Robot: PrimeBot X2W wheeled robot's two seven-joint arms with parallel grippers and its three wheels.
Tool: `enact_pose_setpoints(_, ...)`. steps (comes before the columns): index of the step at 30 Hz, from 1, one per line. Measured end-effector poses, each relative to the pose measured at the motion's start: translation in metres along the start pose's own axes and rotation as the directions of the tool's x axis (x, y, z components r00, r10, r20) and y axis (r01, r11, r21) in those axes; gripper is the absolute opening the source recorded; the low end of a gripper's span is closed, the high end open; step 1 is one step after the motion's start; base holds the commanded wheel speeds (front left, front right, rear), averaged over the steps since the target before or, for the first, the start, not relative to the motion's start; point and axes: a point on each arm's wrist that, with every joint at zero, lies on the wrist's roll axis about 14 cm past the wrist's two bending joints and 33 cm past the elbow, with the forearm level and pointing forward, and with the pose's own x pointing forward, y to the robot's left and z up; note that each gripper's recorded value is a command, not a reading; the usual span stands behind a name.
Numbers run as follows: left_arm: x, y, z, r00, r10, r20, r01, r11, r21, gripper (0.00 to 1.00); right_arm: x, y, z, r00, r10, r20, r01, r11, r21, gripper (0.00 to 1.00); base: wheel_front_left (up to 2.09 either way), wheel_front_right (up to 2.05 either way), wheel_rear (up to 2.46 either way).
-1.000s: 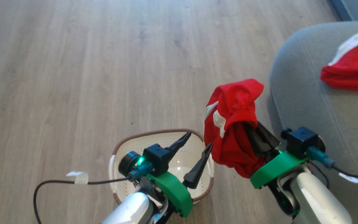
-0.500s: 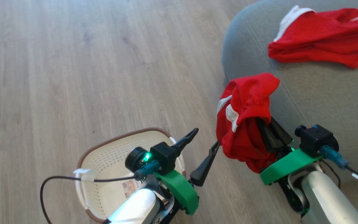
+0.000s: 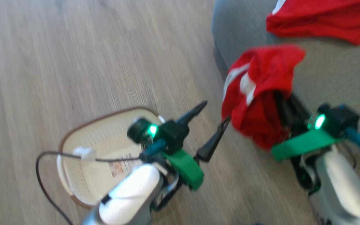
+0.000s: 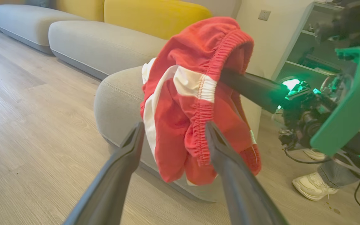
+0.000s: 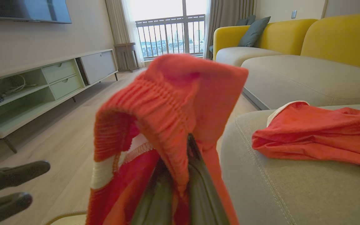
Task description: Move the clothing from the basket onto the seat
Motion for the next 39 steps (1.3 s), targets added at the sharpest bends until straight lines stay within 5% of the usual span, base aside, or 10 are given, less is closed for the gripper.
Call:
enact_pose_setpoints(13, 0.037, 0.093, -0.039, 1.000, 0.000, -0.001, 0.000, 1.000, 0.018, 1.00, 0.146, -0.031, 0.014, 0.992, -0.001, 0.126, 0.015, 0.994, -0.111, 0.00, 0.00, 0.00, 0.00)
enact_pose_setpoints(20, 0.043, 0.133, -0.075, 0.999, 0.032, -0.008, -0.032, 0.999, -0.027, 1.00, 0.223, -0.118, 0.069, 0.962, -0.127, 0.241, 0.185, 0.954, -0.237, 0.00, 0.00, 0.00, 0.00)
enact_pose_setpoints(28, 0.029, 0.158, -0.100, 0.995, 0.092, -0.037, -0.094, 0.994, -0.058, 1.00, 0.201, -0.246, 0.107, 0.869, -0.432, 0.241, 0.492, 0.806, -0.329, 0.00, 0.00, 0.00, 0.00)
enact_pose_setpoints(35, 0.023, 0.160, -0.122, 0.993, 0.087, -0.080, -0.095, 0.991, -0.097, 1.00, 0.180, -0.262, -0.004, 0.850, -0.524, 0.046, 0.516, 0.814, -0.265, 0.00, 0.00, 0.00, 0.00)
enact_pose_setpoints(37, 0.021, 0.162, -0.130, 0.991, 0.093, -0.096, -0.102, 0.989, -0.103, 1.00, 0.169, -0.262, -0.043, 0.834, -0.551, -0.027, 0.529, 0.813, -0.245, 0.47, 0.00, 0.00, 0.00)
enact_pose_setpoints(38, 0.019, 0.164, -0.134, 0.989, 0.099, -0.106, -0.110, 0.989, -0.102, 1.00, 0.165, -0.262, -0.057, 0.828, -0.559, -0.052, 0.533, 0.812, -0.240, 0.94, 0.00, 0.00, 0.00)
enact_pose_setpoints(39, 0.018, 0.166, -0.138, 0.988, 0.102, -0.115, -0.114, 0.988, -0.103, 1.00, 0.162, -0.262, -0.065, 0.824, -0.563, -0.069, 0.535, 0.811, -0.237, 1.00, 0.00, 0.00, 0.00)
